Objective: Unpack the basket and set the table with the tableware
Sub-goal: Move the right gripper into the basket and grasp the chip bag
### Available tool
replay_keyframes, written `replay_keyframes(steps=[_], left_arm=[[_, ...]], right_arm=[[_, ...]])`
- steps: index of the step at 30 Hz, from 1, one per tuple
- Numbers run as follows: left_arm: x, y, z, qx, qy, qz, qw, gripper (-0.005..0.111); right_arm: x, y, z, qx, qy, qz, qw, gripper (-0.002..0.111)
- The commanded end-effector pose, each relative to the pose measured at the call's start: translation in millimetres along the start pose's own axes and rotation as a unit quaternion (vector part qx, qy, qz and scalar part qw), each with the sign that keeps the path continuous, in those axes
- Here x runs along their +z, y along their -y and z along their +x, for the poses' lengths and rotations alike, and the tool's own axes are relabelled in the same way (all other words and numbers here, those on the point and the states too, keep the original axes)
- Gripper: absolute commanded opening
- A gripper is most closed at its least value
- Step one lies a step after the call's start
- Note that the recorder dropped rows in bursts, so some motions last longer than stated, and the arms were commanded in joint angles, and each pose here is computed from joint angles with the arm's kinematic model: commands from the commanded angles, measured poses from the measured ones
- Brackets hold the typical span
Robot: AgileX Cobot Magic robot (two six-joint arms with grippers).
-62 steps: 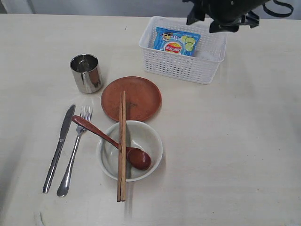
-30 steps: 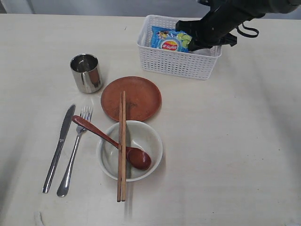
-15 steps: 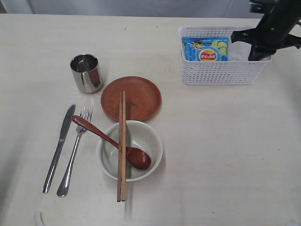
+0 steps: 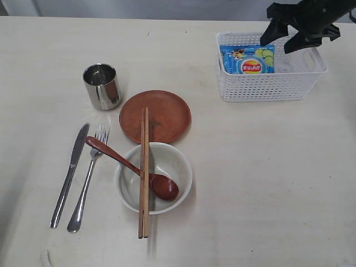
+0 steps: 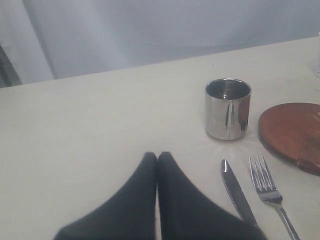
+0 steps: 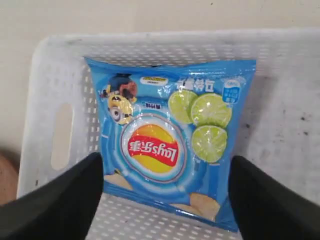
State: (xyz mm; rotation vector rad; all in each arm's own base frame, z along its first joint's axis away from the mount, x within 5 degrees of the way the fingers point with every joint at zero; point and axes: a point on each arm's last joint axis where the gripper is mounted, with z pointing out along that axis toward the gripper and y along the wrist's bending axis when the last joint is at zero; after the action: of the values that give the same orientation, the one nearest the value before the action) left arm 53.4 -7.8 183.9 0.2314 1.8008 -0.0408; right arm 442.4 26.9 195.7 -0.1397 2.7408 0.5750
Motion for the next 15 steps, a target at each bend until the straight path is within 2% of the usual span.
replay_keyframes(steps=[1,3,6,15], left_arm=[[0,-0.1,0,-0.001,0.004,-0.001,1.000,0.000],[0,-0.1,0,-0.001,0.004,-0.001,1.000,0.000],[0,-0.1,0,-0.001,0.004,-0.001,1.000,0.000],[0,-0.1,0,-0.001,0.004,-0.001,1.000,0.000]], right_arm=[[15,2,0,0.002,0.003,0.020,1.000,0.067],[27,-1,1,0.004,-0.004,0.019,1.000,0.067],[39,-6,0,-0.009,0.004,0.054,0.998,0.067],[45,6,2,-0.002,-0.001,0.111,0.994,0.067]])
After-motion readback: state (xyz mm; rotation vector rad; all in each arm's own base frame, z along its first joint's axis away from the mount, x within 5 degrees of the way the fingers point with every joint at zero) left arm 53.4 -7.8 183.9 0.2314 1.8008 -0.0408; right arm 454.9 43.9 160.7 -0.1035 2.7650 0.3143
